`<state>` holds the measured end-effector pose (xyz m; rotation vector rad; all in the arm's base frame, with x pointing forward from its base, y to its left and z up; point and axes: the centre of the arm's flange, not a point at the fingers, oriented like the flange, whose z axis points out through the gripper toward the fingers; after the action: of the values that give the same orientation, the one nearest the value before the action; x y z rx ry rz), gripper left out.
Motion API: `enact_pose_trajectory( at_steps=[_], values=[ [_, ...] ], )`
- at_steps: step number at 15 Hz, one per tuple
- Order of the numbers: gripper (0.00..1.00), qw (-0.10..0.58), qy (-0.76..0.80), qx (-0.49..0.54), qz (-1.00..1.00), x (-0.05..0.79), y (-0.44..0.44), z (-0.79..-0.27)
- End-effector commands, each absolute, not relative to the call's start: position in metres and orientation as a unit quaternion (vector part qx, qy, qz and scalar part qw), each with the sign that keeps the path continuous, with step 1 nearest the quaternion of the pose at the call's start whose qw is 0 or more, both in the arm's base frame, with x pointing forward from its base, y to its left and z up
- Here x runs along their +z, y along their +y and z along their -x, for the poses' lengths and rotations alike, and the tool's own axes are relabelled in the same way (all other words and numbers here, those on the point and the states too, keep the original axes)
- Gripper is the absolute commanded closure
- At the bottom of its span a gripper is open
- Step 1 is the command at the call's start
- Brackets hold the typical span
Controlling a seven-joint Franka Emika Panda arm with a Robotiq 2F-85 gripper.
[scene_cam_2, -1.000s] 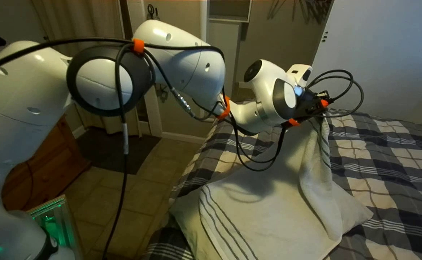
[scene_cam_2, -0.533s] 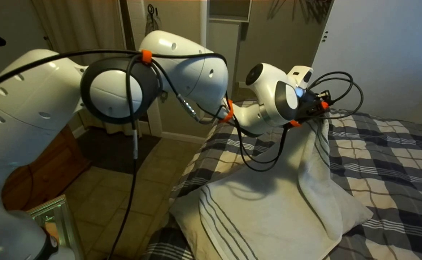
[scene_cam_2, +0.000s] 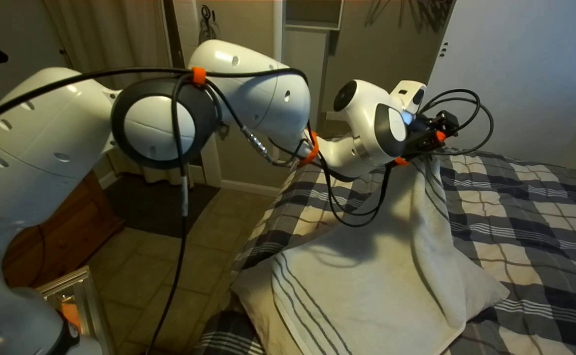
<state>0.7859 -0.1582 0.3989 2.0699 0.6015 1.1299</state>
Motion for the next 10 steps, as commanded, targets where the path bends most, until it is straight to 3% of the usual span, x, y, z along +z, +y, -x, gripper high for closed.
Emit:
enact_pose_trajectory(
  at_steps=[1,10],
  values=[
    [0.00,0.330,0.213,0.462,-0.795,0.404,-0.154,-0.791],
    [0.00,0.238,0.065,0.331,-0.911,0.398,-0.143,-0.787]
  ],
)
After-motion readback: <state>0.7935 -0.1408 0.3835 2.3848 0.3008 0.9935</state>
